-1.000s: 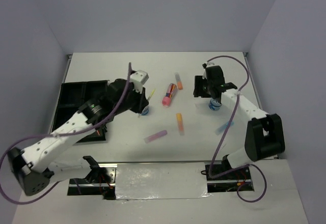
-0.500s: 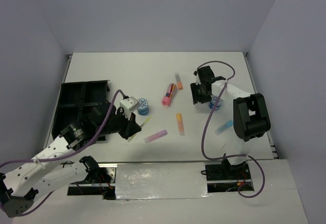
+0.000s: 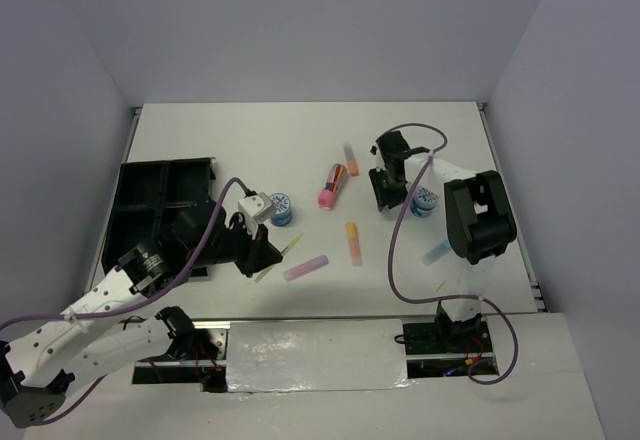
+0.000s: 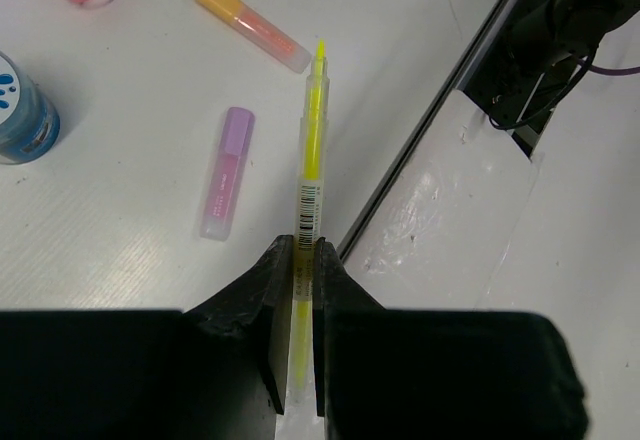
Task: Sort the stationery into containers
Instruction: Pick up the pen cap from the center of the board.
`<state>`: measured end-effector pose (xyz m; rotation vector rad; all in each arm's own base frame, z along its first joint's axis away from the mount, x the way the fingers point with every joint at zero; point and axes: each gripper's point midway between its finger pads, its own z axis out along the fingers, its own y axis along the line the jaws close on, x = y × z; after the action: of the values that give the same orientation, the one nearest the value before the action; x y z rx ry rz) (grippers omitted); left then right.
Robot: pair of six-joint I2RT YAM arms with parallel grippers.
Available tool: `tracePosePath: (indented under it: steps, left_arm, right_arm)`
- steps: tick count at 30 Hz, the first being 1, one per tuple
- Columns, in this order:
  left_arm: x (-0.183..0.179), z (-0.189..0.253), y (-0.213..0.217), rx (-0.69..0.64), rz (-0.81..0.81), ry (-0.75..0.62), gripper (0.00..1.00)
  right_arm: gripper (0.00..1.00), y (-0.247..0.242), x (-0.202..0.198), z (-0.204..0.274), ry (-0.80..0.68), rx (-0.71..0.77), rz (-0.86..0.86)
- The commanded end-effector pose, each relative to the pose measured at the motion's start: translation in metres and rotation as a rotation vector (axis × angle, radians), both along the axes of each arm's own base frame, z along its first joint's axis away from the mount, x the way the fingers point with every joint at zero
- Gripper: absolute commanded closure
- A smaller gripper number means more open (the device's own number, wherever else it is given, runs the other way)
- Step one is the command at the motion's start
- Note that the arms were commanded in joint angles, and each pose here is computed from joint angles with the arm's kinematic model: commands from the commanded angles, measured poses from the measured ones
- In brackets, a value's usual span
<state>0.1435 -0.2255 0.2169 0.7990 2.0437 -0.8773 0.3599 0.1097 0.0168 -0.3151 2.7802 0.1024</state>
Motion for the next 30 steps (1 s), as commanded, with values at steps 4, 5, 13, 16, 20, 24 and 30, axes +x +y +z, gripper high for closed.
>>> tracePosePath:
  steps: [4,5,13,16,20,24,30]
  left_arm:
    - [-0.003,0.017,-0.005,-0.057,-0.043,-0.063,1.00]
    - [-0.003,0.017,-0.004,-0.056,-0.038,-0.063,1.00]
    - [0.000,0.016,-0.002,-0.052,-0.019,-0.068,1.00]
    - [0.001,0.014,-0.002,-0.047,-0.012,-0.064,1.00]
    - [-0.001,0.022,-0.005,-0.073,-0.027,-0.070,1.00]
    - [-0.003,0.042,-0.013,-0.166,-0.022,-0.060,1.00]
    - [-0.009,0.091,-0.034,-0.499,-0.028,-0.081,1.00]
  right_arm:
    - [0.69,-0.001,-0.002,0.000,0.013,-0.051,0.020]
    - [0.70,-0.001,-0.003,-0.003,0.023,-0.049,0.022]
    - [1.00,0.005,-0.005,-0.008,0.040,-0.035,0.035]
    - [1.00,0.019,0.000,0.007,-0.014,0.051,0.043]
    - [1.00,0.055,0.006,0.084,-0.286,0.324,0.018]
    - [1.00,0.077,-0.012,0.181,-0.617,0.628,-0.206]
    - [1.00,0.087,-0.082,0.286,-0.852,1.046,-0.461]
